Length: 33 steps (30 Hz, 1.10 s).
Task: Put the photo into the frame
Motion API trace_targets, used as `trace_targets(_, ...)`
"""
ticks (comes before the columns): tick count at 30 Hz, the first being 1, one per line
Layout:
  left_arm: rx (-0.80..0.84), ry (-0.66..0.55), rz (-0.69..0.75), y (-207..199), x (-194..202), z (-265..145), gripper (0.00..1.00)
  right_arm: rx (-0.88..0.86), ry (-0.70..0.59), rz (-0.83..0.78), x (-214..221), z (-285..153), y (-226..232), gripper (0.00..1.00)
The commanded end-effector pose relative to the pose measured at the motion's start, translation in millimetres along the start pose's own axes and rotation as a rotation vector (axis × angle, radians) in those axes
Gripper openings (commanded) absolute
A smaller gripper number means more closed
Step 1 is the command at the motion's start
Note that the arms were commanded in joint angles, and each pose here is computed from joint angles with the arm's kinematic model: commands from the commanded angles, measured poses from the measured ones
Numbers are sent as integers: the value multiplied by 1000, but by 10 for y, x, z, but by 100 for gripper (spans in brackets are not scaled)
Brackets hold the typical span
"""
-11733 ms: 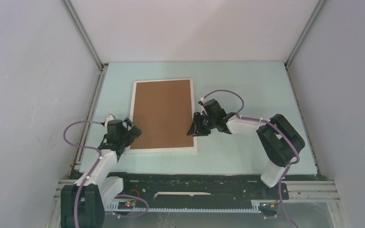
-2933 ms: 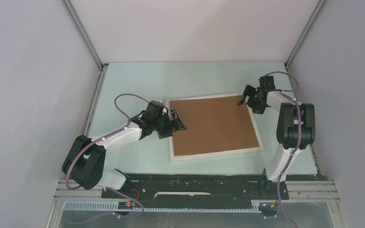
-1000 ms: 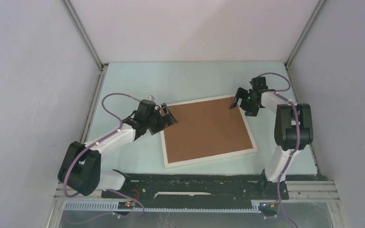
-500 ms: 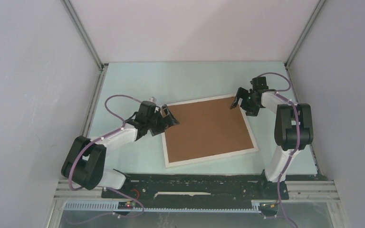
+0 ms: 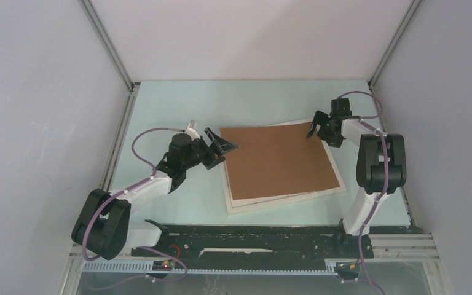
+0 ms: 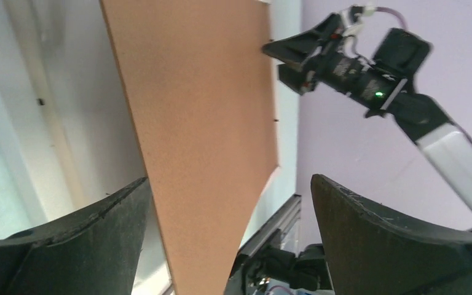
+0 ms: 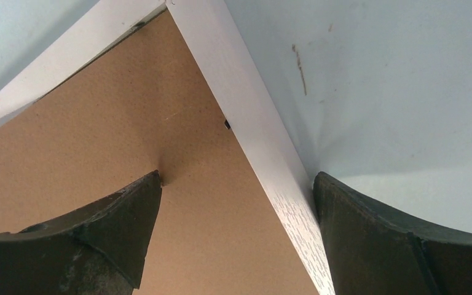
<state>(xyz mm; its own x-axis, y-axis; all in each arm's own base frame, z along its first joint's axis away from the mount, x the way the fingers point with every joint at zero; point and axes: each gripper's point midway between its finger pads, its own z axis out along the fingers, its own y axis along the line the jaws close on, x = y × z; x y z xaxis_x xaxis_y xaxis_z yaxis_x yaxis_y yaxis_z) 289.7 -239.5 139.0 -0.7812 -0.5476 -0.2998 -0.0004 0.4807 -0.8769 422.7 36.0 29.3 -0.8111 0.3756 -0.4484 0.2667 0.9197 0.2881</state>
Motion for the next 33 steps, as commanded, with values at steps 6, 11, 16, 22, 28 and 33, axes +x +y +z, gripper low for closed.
trace_targets(6, 488, 64, 1, -1173, 67, -287, 89, -194, 227, 46, 613, -85, 555, 97)
trace_targets(11, 447, 34, 2, -1099, 25, -253, 87, -127, 151, 21, 456, -186, 456, 98)
trace_targets(16, 427, 42, 2, -1075, 20, -205, 87, -11, -29, -87, 86, -633, 455, 100)
trace_targets(22, 422, 44, 7, -1086, 3, -173, 87, 69, -135, -251, -25, -1233, 655, 100)
trace_targets(28, 413, 54, -6, -1063, 13, -148, 87, -359, -200, -478, 517, -1896, 1585, 100)
trace_targets(33, 418, 54, -5, -1090, 6, -151, 87, -599, -319, -939, 1356, -2395, 2018, 100)
